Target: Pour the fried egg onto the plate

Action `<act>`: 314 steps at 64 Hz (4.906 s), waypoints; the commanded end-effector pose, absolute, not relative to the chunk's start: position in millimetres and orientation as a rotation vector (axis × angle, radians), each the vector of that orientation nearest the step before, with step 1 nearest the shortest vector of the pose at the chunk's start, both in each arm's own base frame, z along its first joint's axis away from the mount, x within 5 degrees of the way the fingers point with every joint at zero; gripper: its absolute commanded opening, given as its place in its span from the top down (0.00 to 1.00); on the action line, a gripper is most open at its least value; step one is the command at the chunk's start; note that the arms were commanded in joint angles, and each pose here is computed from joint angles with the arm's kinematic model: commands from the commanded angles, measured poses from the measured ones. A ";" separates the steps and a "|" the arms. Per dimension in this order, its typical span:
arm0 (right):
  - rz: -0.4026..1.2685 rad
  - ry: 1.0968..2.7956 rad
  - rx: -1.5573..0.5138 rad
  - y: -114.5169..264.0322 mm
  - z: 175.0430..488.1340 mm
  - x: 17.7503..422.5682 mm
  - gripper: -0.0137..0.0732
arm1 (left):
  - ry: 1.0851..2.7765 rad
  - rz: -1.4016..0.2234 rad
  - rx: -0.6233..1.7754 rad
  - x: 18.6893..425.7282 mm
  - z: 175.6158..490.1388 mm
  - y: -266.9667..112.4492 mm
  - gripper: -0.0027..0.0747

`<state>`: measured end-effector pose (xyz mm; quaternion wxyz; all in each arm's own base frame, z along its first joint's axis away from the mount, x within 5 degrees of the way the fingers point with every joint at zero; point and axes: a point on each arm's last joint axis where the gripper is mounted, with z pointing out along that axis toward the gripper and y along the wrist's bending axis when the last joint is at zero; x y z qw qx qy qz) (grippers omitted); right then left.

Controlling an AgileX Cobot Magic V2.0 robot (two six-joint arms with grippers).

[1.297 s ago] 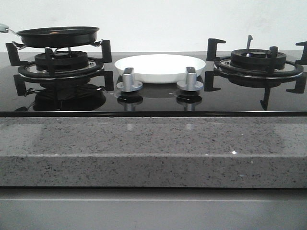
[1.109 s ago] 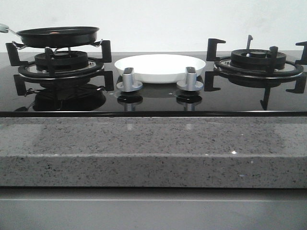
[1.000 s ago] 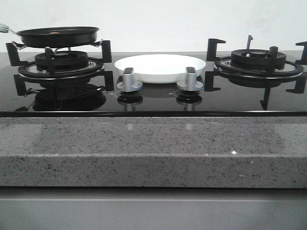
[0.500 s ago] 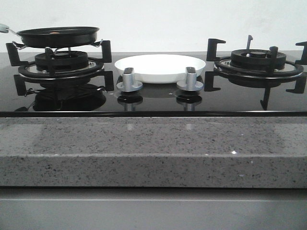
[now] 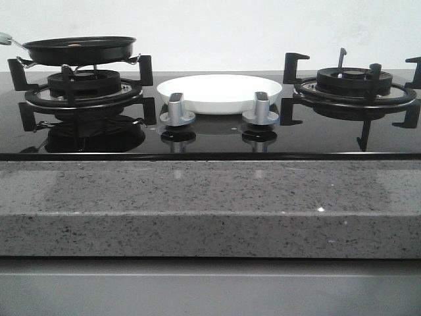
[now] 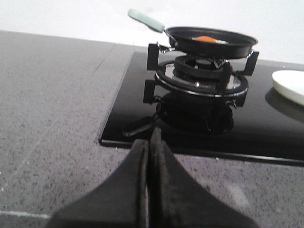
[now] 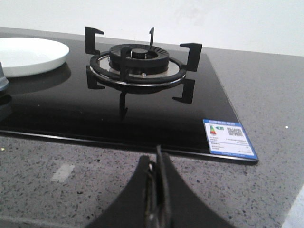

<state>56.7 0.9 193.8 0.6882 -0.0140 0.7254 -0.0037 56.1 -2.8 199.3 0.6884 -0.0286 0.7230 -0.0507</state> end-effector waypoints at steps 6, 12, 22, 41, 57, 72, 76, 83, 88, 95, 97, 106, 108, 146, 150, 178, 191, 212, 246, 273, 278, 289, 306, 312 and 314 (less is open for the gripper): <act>-0.021 1.500 -0.026 0.3 205.1 54.9 0.92 | 1.427 -0.109 -0.098 54.3 214.2 0.4 0.99; -0.022 1.468 -0.025 0.2 208.3 54.6 0.92 | 1.395 -0.107 -0.097 53.1 221.0 0.7 0.99; -0.021 1.434 -0.026 0.3 235.3 49.2 0.92 | 1.380 -0.089 -0.062 48.5 249.6 -0.5 0.99; -0.076 1.546 -0.066 -0.6 321.7 58.3 0.92 | 1.606 -0.032 0.006 78.7 319.3 -2.2 0.99; -0.082 1.628 -0.073 -0.8 341.4 81.0 0.92 | 1.624 -0.031 0.004 99.2 335.7 -2.1 0.99; -0.082 1.616 -0.073 -0.8 342.5 81.1 0.73 | 1.599 -0.029 0.003 99.2 337.9 -1.9 0.56; -0.082 1.616 -0.073 -0.8 342.5 81.1 0.58 | 1.601 -0.029 0.003 99.2 337.7 -1.9 0.39; -0.082 1.608 -0.073 -0.7 343.2 81.2 0.33 | 1.601 -0.029 0.003 99.2 337.7 -1.9 0.19; -0.082 1.599 -0.073 -0.7 344.1 81.7 0.20 | 1.601 -0.029 0.003 99.2 337.7 -1.9 0.16; -0.082 1.597 -0.073 -0.7 344.2 82.0 0.16 | 1.601 -0.029 0.003 99.2 337.7 -1.9 0.17; -0.082 1.597 -0.073 -0.7 344.2 82.0 0.16 | 1.601 -0.029 0.003 99.2 337.7 -1.9 0.17; -0.081 1.563 -0.073 -0.4 347.9 87.0 0.16 | 1.601 -0.029 0.003 99.2 337.7 -1.9 0.17; -0.078 1.572 -0.072 -0.4 348.6 90.5 0.16 | 1.601 -0.029 0.003 99.2 337.7 -1.9 0.17; 0.079 1.989 -0.259 43.3 416.5 248.9 0.47 | 1.599 -0.029 0.003 99.2 337.9 -1.9 0.17; 0.089 2.050 -0.307 51.8 419.3 269.2 0.47 | 1.599 -0.029 0.003 99.2 337.9 -1.9 0.17; 0.270 2.353 -0.609 92.6 404.6 392.1 0.47 | 1.599 -0.029 0.003 99.2 337.9 -1.9 0.17; 0.347 2.441 -0.662 103.8 380.3 427.7 0.47 | 1.599 -0.029 0.003 99.2 337.9 -1.9 0.17; 0.409 2.529 -0.677 111.0 340.0 451.3 0.47 | 1.599 -0.029 0.003 99.2 337.9 -1.9 0.17; 0.447 2.574 -0.724 124.2 312.9 460.0 0.47 | 1.599 -0.029 0.003 99.2 337.9 -1.9 0.17; 0.444 2.585 -0.729 123.2 312.3 459.2 0.92 | 1.599 -0.029 0.003 99.2 337.9 -1.9 0.17; 0.444 2.585 -0.729 123.2 312.3 459.2 0.91 | 1.599 -0.029 0.003 99.2 337.9 -1.9 0.17; 0.451 2.572 -0.667 122.5 324.2 458.0 0.91 | 1.599 -0.029 0.003 99.2 337.9 -1.9 0.17; 0.474 2.490 -0.513 117.7 373.1 443.5 0.91 | 1.599 -0.029 0.003 99.2 337.9 -1.9 0.17; 0.474 2.467 -0.504 116.4 385.1 436.7 0.91 | 1.599 -0.029 0.003 99.2 337.9 -1.9 0.17; 0.474 2.461 -0.503 116.1 388.0 435.1 0.91 | 1.599 -0.029 0.003 99.2 337.9 -1.9 0.17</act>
